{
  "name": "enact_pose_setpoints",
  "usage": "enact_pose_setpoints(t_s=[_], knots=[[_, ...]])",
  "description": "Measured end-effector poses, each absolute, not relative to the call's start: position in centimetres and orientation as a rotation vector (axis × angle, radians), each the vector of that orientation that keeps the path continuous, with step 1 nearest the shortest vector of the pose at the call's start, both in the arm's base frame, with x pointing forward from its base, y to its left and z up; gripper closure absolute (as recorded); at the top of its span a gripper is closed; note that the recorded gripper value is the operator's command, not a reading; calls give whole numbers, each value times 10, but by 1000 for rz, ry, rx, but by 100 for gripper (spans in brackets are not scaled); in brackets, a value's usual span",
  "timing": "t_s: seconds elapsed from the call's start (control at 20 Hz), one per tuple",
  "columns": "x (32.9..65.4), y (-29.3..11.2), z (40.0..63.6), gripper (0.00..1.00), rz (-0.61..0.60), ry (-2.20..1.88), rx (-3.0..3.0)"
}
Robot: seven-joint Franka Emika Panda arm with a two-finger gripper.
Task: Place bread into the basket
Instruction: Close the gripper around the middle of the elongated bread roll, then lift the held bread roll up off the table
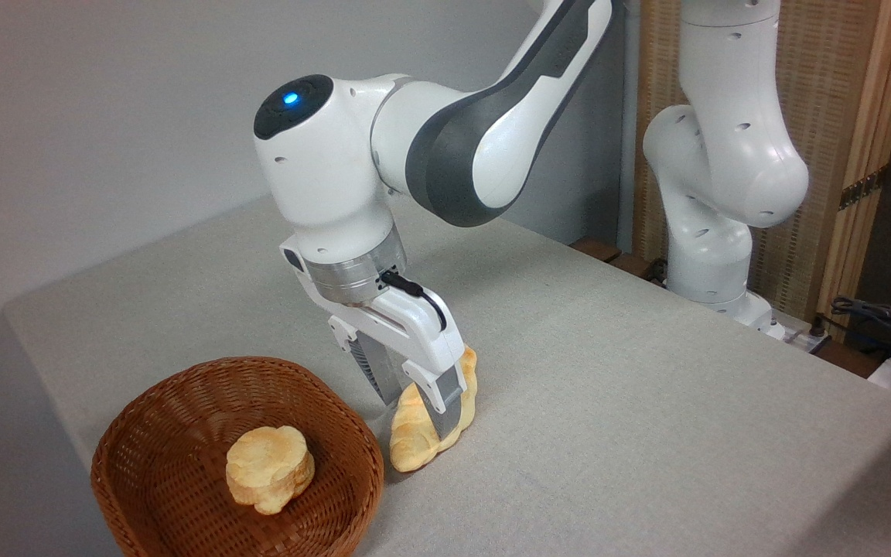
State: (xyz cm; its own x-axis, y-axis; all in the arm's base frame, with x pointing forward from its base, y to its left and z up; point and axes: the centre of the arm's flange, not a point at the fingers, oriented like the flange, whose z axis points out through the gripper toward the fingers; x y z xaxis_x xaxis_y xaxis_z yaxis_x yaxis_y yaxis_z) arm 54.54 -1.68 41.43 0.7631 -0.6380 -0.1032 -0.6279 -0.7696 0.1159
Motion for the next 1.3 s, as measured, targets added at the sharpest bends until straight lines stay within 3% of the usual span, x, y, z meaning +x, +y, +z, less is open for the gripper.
enact_pose_setpoints(t_s=[0.4, 0.5, 0.55, 1.3], knots=[[545, -17, 414, 67, -212, -1062, 2870], [545, -18, 414, 83, -211, -1080, 2863], [545, -18, 414, 84, -212, -1087, 2859], [537, -27, 424, 81, -257, -1136, 2815]])
